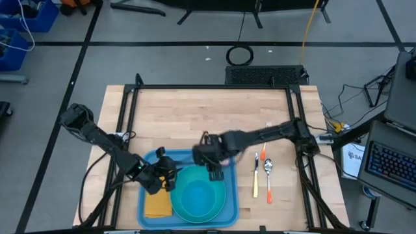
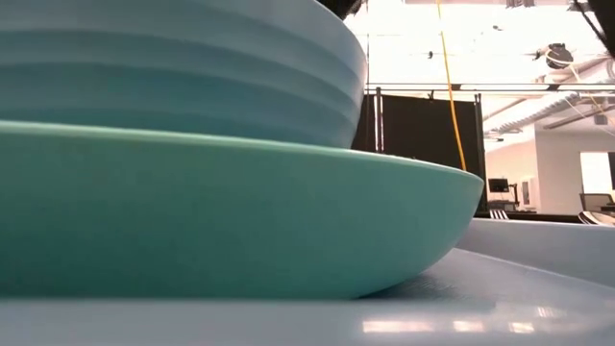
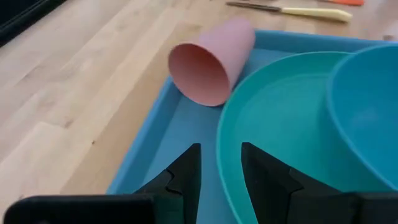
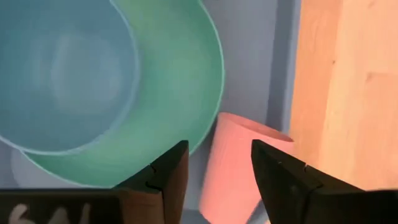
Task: Set up tray
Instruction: Adjust the pink cup on the blue tray
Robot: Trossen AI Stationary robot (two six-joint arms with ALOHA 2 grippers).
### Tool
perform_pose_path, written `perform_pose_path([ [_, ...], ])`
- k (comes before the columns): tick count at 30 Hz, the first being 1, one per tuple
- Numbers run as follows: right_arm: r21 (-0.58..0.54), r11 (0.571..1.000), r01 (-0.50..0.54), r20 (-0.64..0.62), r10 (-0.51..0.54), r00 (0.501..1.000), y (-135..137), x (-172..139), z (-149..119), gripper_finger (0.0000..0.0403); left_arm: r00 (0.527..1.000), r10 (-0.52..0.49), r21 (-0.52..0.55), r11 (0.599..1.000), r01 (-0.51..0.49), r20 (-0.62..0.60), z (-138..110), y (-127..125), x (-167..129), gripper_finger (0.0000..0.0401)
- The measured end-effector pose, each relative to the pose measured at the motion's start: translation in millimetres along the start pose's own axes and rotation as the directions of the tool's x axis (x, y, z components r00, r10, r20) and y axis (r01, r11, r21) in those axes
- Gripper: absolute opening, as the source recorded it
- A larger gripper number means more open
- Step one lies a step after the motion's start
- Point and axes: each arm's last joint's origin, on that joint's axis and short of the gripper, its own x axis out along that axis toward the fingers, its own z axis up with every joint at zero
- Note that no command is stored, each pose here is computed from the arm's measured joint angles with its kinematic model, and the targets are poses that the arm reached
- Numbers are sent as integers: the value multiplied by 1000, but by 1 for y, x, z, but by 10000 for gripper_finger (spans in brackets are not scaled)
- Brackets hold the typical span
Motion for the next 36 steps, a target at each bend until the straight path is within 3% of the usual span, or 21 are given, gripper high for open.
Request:
perform_pose_path([
  [3, -3, 997, 76, 39, -75, 996, 26, -2, -16, 118, 1000, 19, 12, 1000, -19, 2, 5, 5, 6, 120],
  [7, 28, 992, 120, 157, -123, 980, 52, -6, -42, 24, 999, 47, -7, 999, -46, 22, 13, 13, 9, 120],
  [12, 117, 987, 109, 380, -146, 913, 82, -2, -80, 2, 999, 45, -97, 994, -43, 18, 25, 25, 20, 120],
  [15, 124, 991, 47, 504, -104, 857, 93, 4, -102, 6, 996, -82, -192, 978, 85, 23, 38, 29, 29, 120],
  [18, 111, 994, 4, 582, -68, 810, 99, 10, -123, 13, 967, -250, -271, 928, 255, 51, 53, 34, 37, 120],
  [20, 97, 995, -20, 604, -43, 796, 103, 16, -134, 17, 948, -312, -312, 896, 316, 64, 60, 40, 42, 120],
  [25, 80, 994, -73, 657, 3, 754, 110, 27, -153, 40, 945, -328, -438, 848, 300, 11, 63, 61, 55, 120],
  [29, 77, 993, -92, 680, 15, 733, 111, 31, -157, 74, 919, -394, -459, 819, 346, -11, 65, 69, 61, 129],
  [31, 73, 993, -95, 692, 18, 722, 110, 30, -157, 90, 904, -427, -463, 799, 383, 9, 69, 70, 61, 144],
  [36, 64, 994, -87, 693, 18, 721, 110, 31, -157, 117, 905, -425, -463, 803, 375, -5, 68, 72, 62, 198],
])
